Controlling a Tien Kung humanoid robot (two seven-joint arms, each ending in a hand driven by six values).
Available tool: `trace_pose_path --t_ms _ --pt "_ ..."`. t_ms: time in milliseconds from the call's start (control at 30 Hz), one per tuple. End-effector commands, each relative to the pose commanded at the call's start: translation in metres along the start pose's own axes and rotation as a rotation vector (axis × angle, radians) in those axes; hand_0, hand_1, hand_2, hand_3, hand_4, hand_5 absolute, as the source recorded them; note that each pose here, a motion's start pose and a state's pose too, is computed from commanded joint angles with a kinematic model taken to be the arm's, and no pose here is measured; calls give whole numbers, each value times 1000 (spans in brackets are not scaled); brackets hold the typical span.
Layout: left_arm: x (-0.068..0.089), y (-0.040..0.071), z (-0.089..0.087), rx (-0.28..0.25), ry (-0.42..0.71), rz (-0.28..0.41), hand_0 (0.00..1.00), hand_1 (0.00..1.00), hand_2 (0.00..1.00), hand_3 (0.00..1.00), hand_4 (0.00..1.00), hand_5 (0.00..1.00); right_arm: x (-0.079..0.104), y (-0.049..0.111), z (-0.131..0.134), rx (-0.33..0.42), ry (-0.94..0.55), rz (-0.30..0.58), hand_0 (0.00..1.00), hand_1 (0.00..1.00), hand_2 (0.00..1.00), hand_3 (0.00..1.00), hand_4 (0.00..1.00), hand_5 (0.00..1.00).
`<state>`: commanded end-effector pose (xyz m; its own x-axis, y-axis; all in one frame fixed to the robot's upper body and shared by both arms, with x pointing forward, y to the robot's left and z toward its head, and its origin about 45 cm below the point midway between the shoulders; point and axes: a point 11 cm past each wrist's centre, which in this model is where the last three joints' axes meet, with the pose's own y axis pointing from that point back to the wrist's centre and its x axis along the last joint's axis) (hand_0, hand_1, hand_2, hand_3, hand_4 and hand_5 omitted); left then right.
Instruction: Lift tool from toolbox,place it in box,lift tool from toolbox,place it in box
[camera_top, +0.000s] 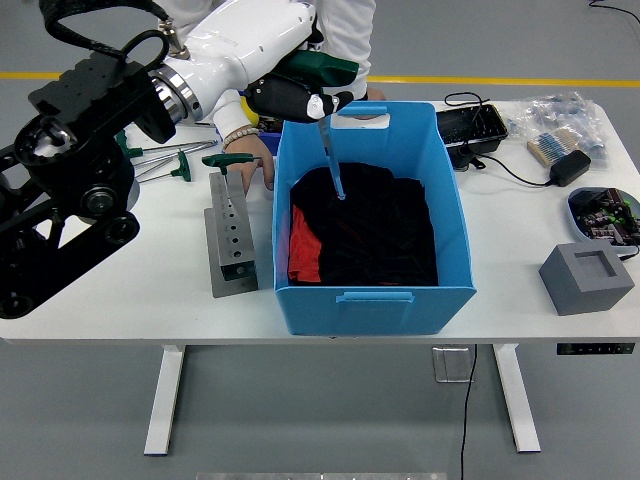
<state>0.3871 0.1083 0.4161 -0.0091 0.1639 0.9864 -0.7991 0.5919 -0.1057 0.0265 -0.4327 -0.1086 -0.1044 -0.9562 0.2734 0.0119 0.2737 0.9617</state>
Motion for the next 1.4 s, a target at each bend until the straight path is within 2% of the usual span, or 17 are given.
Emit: trace_pose_path --t_ms 100,267,433,667,700,867,900,1067,1100,1267,1300,1400 --pt "-13 -7 10 -24 32 -21 108 2 2 35 719 436 -1 0 1 -2 1 0 614 660 769 645 780 746" --pt "-47 -18 27 -58 51 -104 108 2 2 35 719 436 -1 0 -1 -1 1 1 614 660 769 645 780 746" --pt "-73 -27 34 -76 37 -170 108 2 2 37 720 436 -1 0 0 -3 5 1 610 660 769 645 779 746" --pt "-102 -38 37 -101 36 -222 121 2 2 46 717 423 -1 0 2 -9 15 2 605 660 768 645 780 745" --pt "-105 -40 38 -103 38 -227 205 53 74 134 746 422 -1 0 2 -10 17 2 606 658 769 646 780 746" --pt "-119 -46 42 -121 36 -262 205 53 74 134 746 422 -1 0 4 -14 25 4 606 658 769 646 780 746" --pt "-121 -47 44 -130 32 -268 276 197 224 334 820 446 -1 0 4 -14 26 4 605 659 769 645 780 746" --pt "-131 -52 53 -159 -6 -295 276 197 224 334 820 446 1 0 2 -12 36 7 605 659 769 645 780 746" --pt "-132 -53 55 -163 -10 -299 342 358 387 490 867 464 1 0 1 -12 36 8 601 659 769 645 780 747" --pt "-135 -58 63 -197 -34 -298 342 358 387 490 867 464 2 1 -3 -4 38 11 601 659 769 645 780 747" --pt "-134 -59 65 -206 -41 -293 384 470 511 543 915 450 2 1 -4 -1 39 12 592 657 770 645 781 745" --pt "-130 -63 71 -235 -62 -260 384 470 511 543 915 450 4 1 -8 5 43 15 592 657 770 645 781 745"
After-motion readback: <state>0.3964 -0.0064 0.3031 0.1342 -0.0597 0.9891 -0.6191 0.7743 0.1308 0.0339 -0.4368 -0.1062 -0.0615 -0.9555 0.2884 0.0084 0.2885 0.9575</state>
